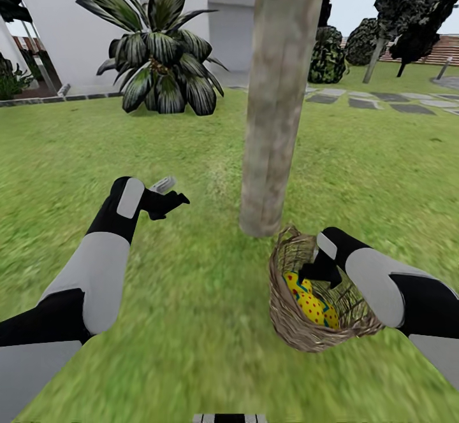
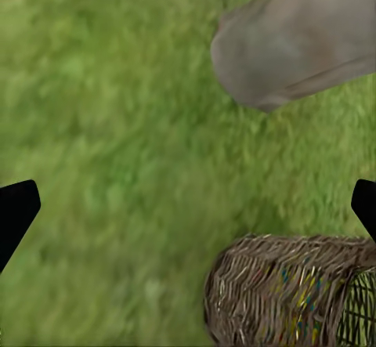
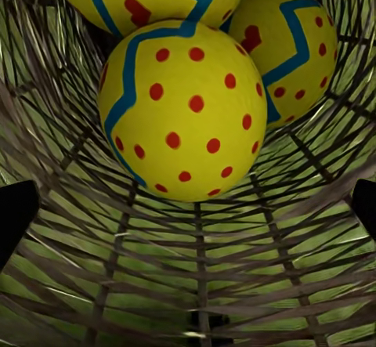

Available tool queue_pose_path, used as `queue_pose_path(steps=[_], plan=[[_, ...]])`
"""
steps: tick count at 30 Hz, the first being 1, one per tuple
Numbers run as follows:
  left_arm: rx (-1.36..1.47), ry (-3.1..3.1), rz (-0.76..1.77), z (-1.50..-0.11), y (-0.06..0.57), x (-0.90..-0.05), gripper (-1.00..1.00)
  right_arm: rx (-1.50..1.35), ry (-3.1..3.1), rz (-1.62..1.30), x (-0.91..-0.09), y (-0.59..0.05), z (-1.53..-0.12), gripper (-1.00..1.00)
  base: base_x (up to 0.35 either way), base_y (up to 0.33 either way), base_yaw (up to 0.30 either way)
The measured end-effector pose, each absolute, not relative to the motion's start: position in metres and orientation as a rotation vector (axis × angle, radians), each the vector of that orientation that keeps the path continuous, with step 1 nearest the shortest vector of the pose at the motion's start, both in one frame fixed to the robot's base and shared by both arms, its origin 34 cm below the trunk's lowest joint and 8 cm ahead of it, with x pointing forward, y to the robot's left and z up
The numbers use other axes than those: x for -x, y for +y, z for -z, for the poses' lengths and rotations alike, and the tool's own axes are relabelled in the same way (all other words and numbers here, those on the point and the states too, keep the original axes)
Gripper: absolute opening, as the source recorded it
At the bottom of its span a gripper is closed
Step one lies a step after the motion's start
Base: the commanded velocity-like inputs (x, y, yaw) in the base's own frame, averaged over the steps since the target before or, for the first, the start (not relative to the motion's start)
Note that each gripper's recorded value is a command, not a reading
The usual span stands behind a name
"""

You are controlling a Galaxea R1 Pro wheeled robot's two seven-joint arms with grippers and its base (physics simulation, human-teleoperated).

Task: Take the three Easter eggs out of the wicker basket on the lawn in the garden, then place them on the lawn next to a single tree (choose any tree) so that all three eggs are next to the same tree and none are left in the basket.

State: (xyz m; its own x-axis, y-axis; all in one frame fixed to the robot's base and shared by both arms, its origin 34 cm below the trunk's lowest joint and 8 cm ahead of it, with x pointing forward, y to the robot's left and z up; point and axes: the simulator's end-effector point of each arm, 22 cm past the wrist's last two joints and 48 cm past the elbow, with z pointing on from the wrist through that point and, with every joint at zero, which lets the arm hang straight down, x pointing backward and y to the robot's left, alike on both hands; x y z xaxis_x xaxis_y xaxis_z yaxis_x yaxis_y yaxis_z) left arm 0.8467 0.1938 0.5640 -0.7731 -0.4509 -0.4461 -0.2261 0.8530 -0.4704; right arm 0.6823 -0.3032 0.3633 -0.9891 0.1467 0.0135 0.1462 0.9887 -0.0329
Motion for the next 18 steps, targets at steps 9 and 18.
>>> queue_pose_path(steps=[9,18], plan=[[0.505,2.498,0.531,-0.538,0.193,-0.848,1.00,0.238,-3.161,-0.053,-0.704,-0.305,-0.359,1.00,0.000,0.000,0.000],[0.505,2.511,0.529,-0.533,0.192,-0.846,1.00,0.239,-3.171,-0.054,-0.708,-0.306,-0.362,1.00,0.000,0.000,0.000]])
